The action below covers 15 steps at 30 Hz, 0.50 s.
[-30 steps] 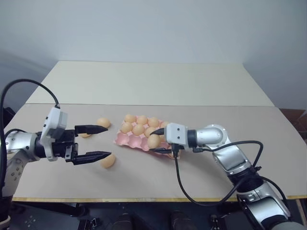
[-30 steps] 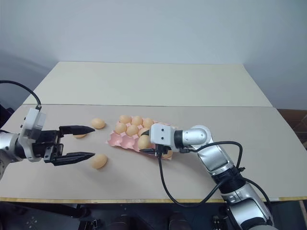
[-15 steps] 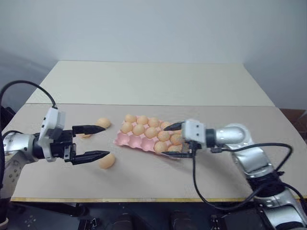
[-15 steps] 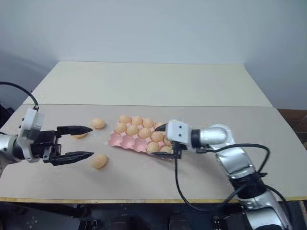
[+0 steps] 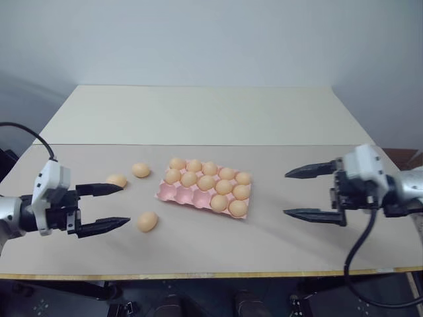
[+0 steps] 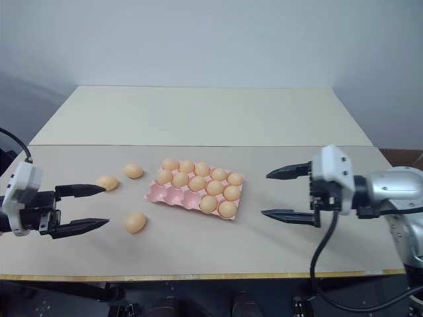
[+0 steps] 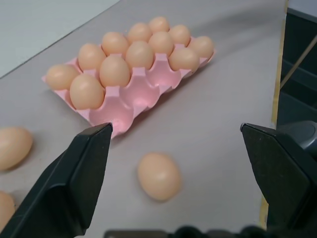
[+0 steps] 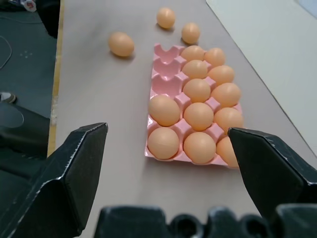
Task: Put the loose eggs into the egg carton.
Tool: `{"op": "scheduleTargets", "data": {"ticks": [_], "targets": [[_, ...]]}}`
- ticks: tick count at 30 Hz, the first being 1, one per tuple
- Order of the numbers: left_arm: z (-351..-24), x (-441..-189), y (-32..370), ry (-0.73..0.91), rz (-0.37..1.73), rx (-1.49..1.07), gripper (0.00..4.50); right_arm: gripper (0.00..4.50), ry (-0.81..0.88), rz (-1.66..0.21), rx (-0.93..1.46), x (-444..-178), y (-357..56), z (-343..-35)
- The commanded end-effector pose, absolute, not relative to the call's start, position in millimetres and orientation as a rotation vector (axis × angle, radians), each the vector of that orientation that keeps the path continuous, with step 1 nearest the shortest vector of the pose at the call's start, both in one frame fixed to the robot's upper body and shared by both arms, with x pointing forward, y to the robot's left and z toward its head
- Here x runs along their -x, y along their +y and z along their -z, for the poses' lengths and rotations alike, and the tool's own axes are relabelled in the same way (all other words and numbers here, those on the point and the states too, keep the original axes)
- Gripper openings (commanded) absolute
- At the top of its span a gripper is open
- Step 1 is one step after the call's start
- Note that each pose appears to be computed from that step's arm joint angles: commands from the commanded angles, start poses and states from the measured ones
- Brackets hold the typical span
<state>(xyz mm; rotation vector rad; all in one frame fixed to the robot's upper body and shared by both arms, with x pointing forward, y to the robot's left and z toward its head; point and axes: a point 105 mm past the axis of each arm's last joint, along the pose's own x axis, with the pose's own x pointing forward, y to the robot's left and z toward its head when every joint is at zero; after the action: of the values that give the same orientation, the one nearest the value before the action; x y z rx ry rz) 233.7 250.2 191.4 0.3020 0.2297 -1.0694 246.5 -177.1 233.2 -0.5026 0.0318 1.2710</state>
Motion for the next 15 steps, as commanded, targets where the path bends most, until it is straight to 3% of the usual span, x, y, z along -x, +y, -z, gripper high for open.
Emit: {"op": "scheduleTargets", "data": {"ticks": [1,9,15], "targets": [[-203,-234,253,0.199,1.056,-0.358,4.5,4.48,0.004,-1.26,0.51,-245,-177,-240],[-191,-240,245,0.218,1.055,-0.374,4.5,4.48,-0.009,-1.283,0.515,-244,-169,-238],[-165,-261,221,0.202,0.991,-0.337,4.5,4.48,-0.023,-1.29,0.519,-244,-164,-239]]}}
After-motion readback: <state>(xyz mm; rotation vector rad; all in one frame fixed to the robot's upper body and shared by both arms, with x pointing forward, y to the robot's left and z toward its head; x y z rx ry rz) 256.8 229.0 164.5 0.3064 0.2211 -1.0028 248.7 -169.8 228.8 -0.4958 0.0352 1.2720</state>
